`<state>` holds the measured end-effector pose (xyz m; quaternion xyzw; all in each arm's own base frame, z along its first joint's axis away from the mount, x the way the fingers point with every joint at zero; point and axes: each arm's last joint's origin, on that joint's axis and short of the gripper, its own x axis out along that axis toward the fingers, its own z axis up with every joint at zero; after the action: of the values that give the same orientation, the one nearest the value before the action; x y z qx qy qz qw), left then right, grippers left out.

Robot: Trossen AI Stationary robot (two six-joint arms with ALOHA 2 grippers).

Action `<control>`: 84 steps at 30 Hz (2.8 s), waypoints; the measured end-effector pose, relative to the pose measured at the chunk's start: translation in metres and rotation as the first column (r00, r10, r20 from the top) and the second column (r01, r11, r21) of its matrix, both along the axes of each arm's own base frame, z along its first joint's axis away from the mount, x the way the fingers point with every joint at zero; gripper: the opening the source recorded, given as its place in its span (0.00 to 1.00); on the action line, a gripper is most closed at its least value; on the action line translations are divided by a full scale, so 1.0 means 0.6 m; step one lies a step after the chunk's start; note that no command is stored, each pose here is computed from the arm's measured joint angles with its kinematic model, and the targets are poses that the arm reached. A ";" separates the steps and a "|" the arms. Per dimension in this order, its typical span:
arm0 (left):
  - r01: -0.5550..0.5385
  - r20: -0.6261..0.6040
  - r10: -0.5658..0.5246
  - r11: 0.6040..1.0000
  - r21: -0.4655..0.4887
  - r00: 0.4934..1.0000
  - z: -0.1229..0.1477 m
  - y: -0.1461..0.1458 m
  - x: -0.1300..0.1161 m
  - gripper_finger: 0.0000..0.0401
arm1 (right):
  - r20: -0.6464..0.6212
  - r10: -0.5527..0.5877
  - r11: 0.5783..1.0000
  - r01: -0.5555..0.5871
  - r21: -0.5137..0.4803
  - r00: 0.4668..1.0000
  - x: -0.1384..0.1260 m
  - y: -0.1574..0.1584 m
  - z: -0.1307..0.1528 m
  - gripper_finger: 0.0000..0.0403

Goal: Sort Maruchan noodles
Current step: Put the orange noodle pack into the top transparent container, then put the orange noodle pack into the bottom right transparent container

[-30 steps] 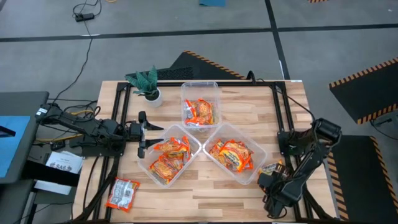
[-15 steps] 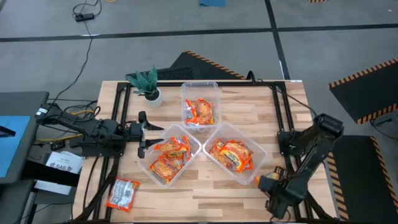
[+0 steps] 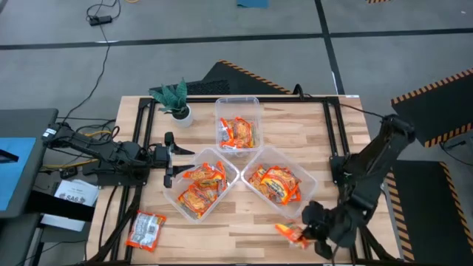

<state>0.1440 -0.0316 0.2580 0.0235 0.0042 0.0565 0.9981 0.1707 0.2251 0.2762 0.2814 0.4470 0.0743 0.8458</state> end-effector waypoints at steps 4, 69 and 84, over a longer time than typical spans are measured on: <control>0.000 0.000 0.000 1.000 0.000 1.000 0.000 0.000 0.000 0.50 | 0.202 0.020 0.999 -0.015 -0.028 0.979 0.023 -0.019 0.033 0.02; 0.249 -0.322 -0.361 0.907 -0.340 0.875 0.057 -0.087 0.024 0.50 | 0.438 -0.151 0.593 0.435 -0.677 0.886 0.209 -0.398 0.049 0.61; -0.171 -0.948 -0.181 0.958 -0.230 0.264 0.033 -0.342 0.020 0.50 | 0.346 -0.187 0.579 0.388 -0.717 0.919 0.199 -0.394 0.034 0.61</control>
<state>0.1557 -0.2370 0.2778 -0.0921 0.6171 0.0261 0.7811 0.2903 -0.0111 0.2966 -0.0505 0.2807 -0.2312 0.9302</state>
